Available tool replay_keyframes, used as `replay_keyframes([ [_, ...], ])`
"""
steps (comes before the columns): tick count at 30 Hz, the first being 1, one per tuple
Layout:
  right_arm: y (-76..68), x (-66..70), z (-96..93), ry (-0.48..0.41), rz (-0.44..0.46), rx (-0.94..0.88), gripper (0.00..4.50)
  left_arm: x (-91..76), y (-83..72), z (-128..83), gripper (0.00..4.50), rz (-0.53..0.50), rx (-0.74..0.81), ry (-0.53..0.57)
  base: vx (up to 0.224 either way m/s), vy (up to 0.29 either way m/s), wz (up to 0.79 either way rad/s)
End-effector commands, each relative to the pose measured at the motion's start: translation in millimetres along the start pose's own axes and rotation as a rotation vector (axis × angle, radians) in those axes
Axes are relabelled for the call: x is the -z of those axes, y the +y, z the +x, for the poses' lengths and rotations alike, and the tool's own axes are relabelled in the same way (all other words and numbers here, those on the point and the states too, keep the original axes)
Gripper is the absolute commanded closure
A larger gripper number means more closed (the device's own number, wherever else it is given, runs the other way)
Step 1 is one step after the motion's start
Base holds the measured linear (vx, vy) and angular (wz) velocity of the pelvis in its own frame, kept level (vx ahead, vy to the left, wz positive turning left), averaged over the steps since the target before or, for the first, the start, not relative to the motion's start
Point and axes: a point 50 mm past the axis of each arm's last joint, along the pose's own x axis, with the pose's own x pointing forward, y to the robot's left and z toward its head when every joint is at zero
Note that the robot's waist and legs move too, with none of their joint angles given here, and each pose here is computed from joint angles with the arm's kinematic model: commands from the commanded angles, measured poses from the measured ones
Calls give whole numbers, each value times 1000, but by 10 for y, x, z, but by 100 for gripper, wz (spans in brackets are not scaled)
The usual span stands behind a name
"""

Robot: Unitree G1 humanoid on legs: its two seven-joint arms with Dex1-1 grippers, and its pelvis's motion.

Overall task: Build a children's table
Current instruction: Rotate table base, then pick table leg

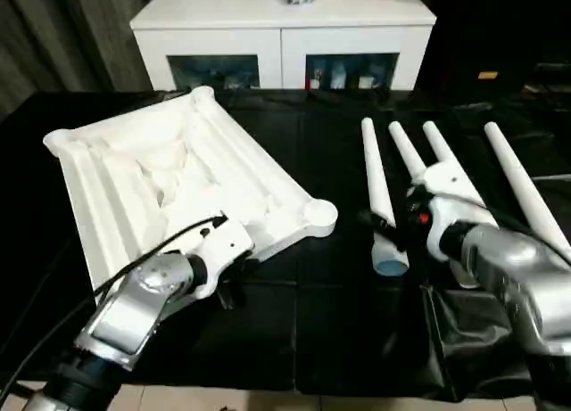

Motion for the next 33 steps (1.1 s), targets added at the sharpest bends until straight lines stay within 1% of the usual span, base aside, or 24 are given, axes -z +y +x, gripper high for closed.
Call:
replay_keyframes([
  [1,-69,13,29,52,35,39,0,-128,-46,-18,369,34,42,-64,0,0,0],
  [2,-73,13,32,56,38,41,0,-131,-47,-19,354,37,42,-65,0,0,0],
  [4,-114,21,75,102,51,62,0,-164,-43,-33,350,49,46,-79,0,0,0],
  [5,-129,26,110,136,57,63,0,-198,-27,-43,323,60,40,-93,0,0,0],
  [6,-149,22,166,173,58,74,0,-254,-4,-68,308,67,46,-109,0,0,0],
  [7,-162,19,203,197,58,83,0,-292,9,-85,308,72,50,-120,0,0,0],
  [8,-152,20,247,223,76,66,0,-343,24,-101,308,82,51,-135,0,0,0],
  [9,-147,13,305,244,101,56,0,-412,27,-117,295,99,60,-155,0,0,0],
  [10,-158,6,336,248,108,66,0,-450,15,-128,295,107,78,-167,0,0,0],
  [12,-174,28,366,295,101,82,0,-495,-22,-143,266,117,107,-180,0,0,0],
  [14,-173,37,387,319,112,77,0,-523,-54,-165,261,140,131,-178,0,0,0],
  [16,-159,76,394,375,129,55,0,-562,-132,-209,261,155,187,-188,0,0,0],
  [18,-136,135,403,406,177,21,0,-621,-212,-244,261,144,240,-213,0,0,0],
  [20,-120,188,411,432,213,-3,0,-665,-251,-263,261,134,265,-232,0,0,0],
  [22,-132,218,413,449,220,10,0,-675,-264,-274,261,139,276,-228,0,0,0],
  [23,-141,245,415,465,229,14,18,-682,-277,-286,260,143,289,-220,0,0,0],
  [24,-150,259,415,471,234,19,18,-684,-287,-292,261,139,296,-218,0,0,0],
  [26,-157,267,412,475,235,21,36,-688,-294,-297,261,140,302,-219,0,0,0],
  [27,-166,271,406,482,241,23,55,-704,-301,-310,261,140,307,-222,0,0,0],
  [28,-172,266,404,482,244,24,55,-712,-299,-313,261,139,304,-224,0,0,0],
  [29,-175,263,404,482,246,24,71,-715,-297,-314,261,139,302,-224,0,0,0],
  [33,-198,226,409,465,262,32,103,-741,-270,-306,261,136,281,-229,0,0,0],
])
